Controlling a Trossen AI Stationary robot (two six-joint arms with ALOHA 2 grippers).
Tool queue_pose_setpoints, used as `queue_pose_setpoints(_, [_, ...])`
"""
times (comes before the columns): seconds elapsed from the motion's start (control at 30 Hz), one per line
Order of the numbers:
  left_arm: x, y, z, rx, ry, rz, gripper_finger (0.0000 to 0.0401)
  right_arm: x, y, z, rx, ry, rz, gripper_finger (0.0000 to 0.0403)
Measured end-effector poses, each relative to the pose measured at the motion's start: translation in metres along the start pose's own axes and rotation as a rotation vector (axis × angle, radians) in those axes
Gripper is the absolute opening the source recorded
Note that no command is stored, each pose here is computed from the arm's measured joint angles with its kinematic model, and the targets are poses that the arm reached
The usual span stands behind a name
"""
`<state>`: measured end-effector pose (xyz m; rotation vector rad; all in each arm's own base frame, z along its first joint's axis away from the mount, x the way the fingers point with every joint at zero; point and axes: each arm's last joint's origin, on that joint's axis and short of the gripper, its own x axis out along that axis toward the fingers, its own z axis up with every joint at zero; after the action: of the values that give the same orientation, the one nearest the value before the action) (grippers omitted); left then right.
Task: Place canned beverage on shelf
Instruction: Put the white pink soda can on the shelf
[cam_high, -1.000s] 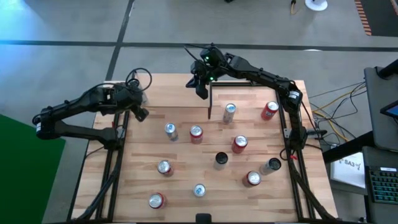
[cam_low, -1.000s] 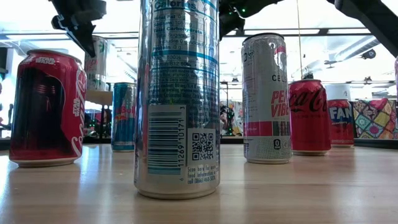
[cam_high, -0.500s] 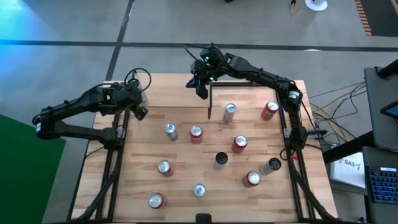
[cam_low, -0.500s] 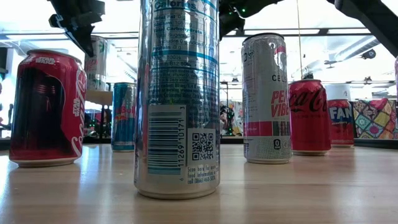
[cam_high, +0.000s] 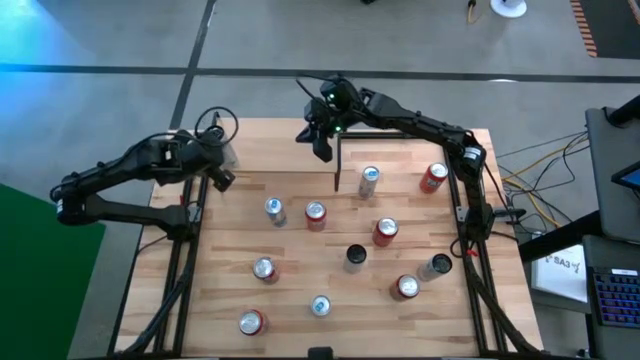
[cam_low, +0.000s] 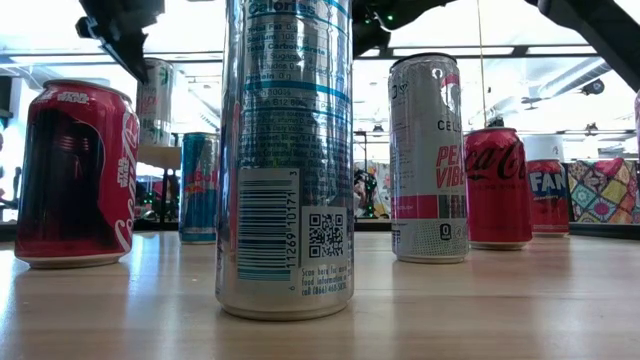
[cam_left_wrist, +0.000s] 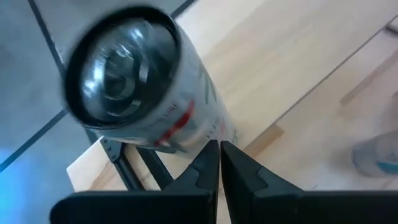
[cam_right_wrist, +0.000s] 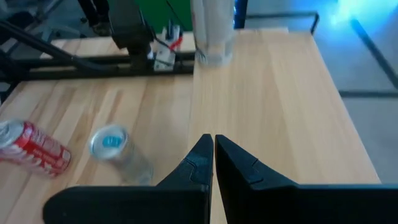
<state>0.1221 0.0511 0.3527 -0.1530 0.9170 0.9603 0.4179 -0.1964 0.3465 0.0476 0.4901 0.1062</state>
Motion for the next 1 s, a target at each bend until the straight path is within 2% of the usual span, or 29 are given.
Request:
queue_pose_setpoints(0.33, [-0.030, 0.021, 0.002, -0.091, -0.224, -0.070, 0.0000, 0.024, 0.014, 0.008, -0.052, -0.227, 0.009, 0.0009])
queue_pose_setpoints(0.53, [-0.035, 0.027, -0.007, -0.121, -0.272, -0.091, 0.0000, 0.030, 0.015, 0.009, -0.063, -0.339, 0.005, 0.0009])
queue_pose_setpoints(0.63, [-0.035, 0.027, -0.010, -0.119, -0.296, -0.162, 0.0000, 0.031, 0.014, 0.007, -0.052, -0.357, -0.002, 0.0009])
queue_pose_setpoints(0.83, [-0.019, 0.006, -0.011, -0.028, -0.369, -0.432, 0.0000, 0.033, 0.015, 0.005, -0.079, -0.351, -0.044, 0.0009])
queue_pose_setpoints(1.0, [0.010, -0.012, -0.019, -0.002, -0.368, -0.450, 0.0000, 0.036, 0.016, 0.002, -0.086, -0.334, -0.042, 0.0009])
